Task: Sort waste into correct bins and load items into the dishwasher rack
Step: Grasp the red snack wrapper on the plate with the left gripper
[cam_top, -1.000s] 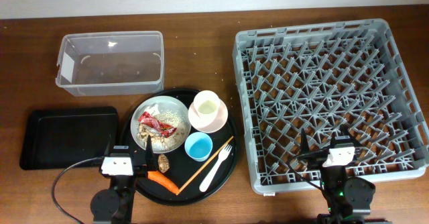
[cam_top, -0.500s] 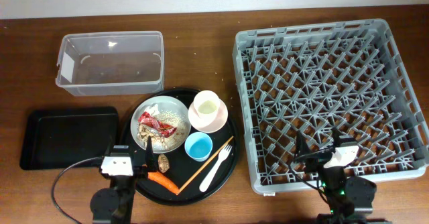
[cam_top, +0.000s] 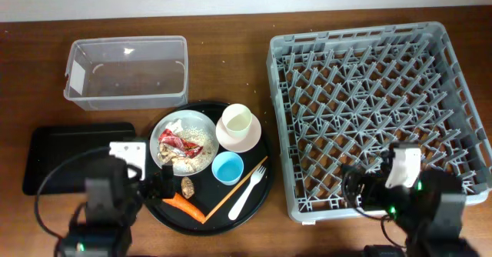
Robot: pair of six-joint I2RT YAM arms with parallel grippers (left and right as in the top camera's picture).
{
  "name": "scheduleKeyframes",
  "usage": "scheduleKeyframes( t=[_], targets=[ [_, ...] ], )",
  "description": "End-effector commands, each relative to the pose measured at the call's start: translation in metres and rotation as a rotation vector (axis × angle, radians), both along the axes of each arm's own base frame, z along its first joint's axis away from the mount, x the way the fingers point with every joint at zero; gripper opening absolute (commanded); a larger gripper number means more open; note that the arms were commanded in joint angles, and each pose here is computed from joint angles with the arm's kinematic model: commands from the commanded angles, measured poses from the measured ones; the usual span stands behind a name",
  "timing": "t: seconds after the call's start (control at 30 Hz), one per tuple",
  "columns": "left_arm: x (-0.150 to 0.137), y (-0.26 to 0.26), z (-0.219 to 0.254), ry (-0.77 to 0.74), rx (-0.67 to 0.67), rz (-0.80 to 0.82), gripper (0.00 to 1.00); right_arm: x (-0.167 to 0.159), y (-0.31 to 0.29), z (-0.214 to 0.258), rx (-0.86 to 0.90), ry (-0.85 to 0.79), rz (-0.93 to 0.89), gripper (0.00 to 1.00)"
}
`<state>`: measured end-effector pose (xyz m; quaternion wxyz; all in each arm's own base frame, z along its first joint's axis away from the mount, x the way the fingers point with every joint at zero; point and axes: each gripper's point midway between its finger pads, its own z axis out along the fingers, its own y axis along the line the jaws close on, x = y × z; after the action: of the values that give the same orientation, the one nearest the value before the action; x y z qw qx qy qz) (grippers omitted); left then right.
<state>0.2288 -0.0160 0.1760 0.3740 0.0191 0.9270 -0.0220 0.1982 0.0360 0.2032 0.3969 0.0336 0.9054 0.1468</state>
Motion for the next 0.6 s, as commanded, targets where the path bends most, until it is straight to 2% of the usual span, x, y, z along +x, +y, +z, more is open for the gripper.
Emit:
scheduleKeyframes(
  t=[0.0, 0.1, 0.27, 0.57],
  targets=[
    [0.012, -0.016, 0.011, 0.161, -0.067, -0.049, 0.99, 0.014, 0.001, 0.009, 0.027, 0.155, 0.005, 0.98],
    [0.022, -0.03, 0.001, 0.301, -0.128, -0.09, 0.99, 0.021, 0.004, -0.003, 0.055, 0.33, 0.02, 0.98],
    [0.035, -0.047, -0.025, 0.405, -0.212, -0.124, 0.99, 0.026, 0.003, -0.025, 0.063, 0.457, 0.016, 0.98],
    [0.046, -0.047, -0.099, 0.713, -0.354, 0.212, 0.99, 0.023, 0.003, -0.028, 0.065, 0.479, 0.016, 0.98]
  ],
)
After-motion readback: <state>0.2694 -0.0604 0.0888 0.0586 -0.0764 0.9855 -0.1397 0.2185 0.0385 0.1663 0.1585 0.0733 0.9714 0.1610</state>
